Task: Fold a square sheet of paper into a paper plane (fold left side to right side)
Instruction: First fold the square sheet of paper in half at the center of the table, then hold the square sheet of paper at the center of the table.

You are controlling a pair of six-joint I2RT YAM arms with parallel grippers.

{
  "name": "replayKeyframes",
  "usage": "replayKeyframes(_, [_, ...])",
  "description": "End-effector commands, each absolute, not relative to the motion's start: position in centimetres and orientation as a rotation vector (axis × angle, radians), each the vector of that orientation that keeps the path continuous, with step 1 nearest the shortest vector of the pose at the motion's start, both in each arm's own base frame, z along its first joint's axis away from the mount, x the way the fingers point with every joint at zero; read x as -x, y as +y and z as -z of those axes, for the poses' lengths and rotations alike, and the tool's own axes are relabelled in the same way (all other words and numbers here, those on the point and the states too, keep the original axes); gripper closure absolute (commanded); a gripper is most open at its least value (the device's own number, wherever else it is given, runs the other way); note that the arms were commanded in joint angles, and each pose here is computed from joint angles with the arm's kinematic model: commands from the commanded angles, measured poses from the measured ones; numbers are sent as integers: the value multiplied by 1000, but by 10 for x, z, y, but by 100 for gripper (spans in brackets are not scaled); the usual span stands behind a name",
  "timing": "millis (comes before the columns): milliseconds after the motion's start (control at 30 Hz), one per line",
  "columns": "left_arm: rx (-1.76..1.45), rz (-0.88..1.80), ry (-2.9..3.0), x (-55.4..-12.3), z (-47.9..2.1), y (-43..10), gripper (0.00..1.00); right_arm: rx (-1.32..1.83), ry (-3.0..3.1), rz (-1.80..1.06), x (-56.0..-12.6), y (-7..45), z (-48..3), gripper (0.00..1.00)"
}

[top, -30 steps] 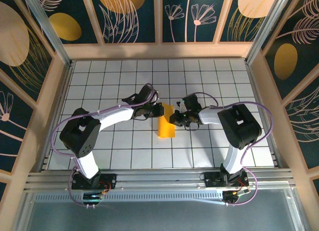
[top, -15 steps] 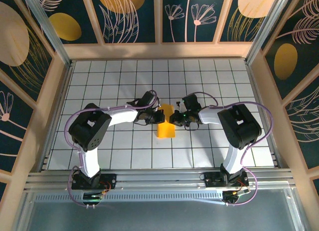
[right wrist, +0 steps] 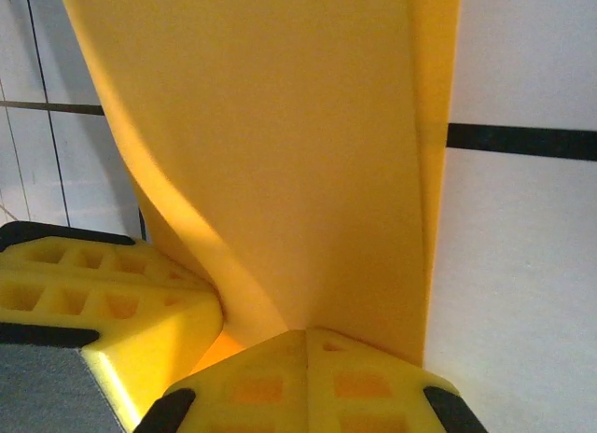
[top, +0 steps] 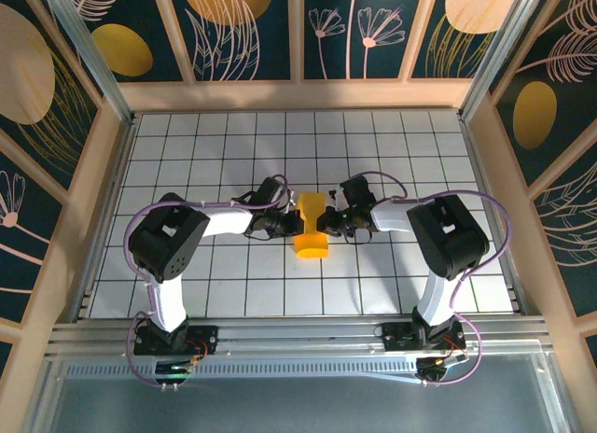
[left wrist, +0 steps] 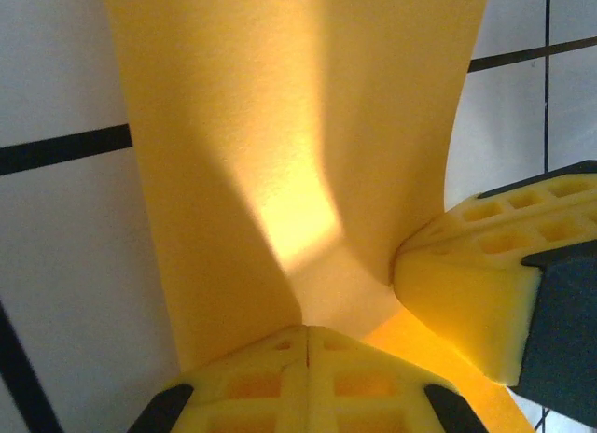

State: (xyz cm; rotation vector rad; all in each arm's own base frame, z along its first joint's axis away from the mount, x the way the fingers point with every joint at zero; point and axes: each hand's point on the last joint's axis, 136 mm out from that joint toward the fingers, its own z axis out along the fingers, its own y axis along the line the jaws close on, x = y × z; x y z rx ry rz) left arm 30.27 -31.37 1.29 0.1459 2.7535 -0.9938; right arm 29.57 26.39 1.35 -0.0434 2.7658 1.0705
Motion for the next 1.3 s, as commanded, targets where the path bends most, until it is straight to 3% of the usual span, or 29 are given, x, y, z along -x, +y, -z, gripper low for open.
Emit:
replayKeyframes(0, [-47, 888, 2830, -295, 8, -281, 98, -52, 2977, -733, -269, 220, 45, 100])
replayKeyframes(267, [-36, 867, 2774, -300, -7, -260, 100, -49, 2968, -745, -271, 221, 42, 100])
replayKeyframes(567, [-141, 1114, 2599, -308, -55, -301, 100, -50, 2961, -746, -271, 221, 39, 100])
replayKeyframes(767, [-195, 1113, 2633, -305, -43, -329, 100, -51, 2960, -755, -271, 222, 38, 100])
replayKeyframes(1267, [-164, 992, 2764, -298, -3, -317, 100, -26, 2937, -793, -275, 229, 30, 100])
